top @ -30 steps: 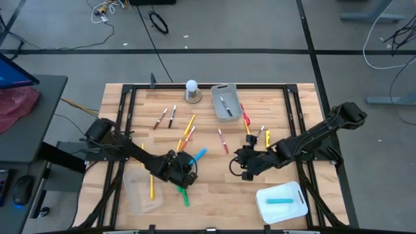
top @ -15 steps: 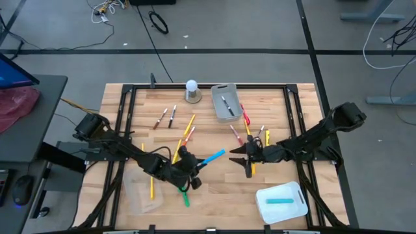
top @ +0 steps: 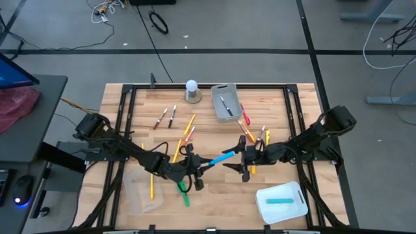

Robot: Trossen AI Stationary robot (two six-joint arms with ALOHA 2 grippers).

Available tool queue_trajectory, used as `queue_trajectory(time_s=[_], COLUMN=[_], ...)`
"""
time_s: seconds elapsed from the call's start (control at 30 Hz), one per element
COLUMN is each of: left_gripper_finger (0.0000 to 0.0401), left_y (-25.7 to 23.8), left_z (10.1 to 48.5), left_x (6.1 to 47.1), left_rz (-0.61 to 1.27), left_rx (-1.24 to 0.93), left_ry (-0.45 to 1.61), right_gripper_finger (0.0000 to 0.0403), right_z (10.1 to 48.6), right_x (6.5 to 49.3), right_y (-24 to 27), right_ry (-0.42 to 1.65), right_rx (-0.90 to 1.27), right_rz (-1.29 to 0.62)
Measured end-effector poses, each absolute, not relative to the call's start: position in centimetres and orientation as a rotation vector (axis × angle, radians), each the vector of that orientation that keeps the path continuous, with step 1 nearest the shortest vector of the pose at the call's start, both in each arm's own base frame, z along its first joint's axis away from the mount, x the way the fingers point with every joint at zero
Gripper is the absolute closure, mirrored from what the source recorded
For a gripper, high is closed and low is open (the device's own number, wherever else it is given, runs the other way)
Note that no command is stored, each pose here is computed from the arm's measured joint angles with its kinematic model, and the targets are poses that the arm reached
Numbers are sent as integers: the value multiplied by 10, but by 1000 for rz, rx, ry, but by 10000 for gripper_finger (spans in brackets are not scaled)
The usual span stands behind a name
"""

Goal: Pick & Place Markers
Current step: Put the blue highlighter pen into the white bin

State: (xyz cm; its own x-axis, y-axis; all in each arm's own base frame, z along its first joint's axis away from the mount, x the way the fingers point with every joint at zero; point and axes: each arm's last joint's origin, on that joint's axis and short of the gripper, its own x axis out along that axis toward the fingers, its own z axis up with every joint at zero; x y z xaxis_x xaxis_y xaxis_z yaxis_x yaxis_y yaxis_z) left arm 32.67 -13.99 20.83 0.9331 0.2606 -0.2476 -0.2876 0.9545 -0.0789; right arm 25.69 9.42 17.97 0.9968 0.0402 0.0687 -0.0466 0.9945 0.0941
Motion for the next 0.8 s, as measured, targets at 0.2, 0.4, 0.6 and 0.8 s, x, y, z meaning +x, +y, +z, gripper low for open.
queue_trajectory(time_s=[0.2,0.4,0.6,0.8], left_gripper_finger=[326,323,291,222], left_y=[-140,-140,-139,-138], left_z=[209,209,209,207], left_x=[327,327,327,327], left_rz=[279,274,286,290], left_rx=[-110,-111,-114,-112], left_ry=[233,235,236,248], right_gripper_finger=[212,286,347,345], right_z=[183,183,184,193], right_x=[257,257,256,252], right_y=[95,95,95,95], right_ry=[-98,-103,-108,-120], right_rx=[107,132,137,143], right_rz=[74,76,79,74])
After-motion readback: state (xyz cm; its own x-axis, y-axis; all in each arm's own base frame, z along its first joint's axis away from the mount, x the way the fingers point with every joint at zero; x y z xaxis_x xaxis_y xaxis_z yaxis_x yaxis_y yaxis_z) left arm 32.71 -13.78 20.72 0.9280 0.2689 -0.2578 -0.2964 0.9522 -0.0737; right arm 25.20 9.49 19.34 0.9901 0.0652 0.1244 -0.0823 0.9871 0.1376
